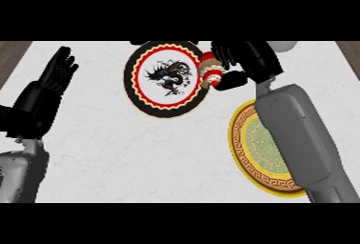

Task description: Pick the cupcake from the plate and place it in the plate

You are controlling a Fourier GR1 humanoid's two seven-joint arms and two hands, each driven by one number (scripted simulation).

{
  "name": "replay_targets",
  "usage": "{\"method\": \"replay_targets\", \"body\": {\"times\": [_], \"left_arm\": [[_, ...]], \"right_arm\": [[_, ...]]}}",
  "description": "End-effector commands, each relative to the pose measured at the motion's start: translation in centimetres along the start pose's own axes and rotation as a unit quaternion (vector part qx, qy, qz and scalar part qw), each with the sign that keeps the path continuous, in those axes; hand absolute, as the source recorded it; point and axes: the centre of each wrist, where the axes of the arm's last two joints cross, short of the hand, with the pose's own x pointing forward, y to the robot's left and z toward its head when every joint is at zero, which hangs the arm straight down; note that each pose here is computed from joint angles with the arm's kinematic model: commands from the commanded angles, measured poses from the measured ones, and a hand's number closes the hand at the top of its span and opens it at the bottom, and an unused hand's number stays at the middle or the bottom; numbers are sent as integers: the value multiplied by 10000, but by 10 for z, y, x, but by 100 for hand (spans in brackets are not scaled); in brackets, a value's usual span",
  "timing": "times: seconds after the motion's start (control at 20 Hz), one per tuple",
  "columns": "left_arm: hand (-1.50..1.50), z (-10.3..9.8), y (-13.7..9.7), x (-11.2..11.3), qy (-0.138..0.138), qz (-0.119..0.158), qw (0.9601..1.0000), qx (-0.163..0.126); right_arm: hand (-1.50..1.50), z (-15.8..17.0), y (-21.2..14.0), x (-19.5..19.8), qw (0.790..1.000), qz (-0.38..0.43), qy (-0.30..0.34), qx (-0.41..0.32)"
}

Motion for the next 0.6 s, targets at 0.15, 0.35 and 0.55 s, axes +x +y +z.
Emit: {"method": "replay_targets", "body": {"times": [0.15,0.35,0.55], "left_arm": [[0,-8,2,-11,22,-1,10000,-16],[0,-8,-5,14,-73,15,9999,-122],[0,-9,-5,9,-90,-4,9996,-270]], "right_arm": [[150,-40,61,38,9994,-154,127,279],[150,-69,62,44,9987,151,357,322],[150,-65,89,27,9973,323,581,306]]}}
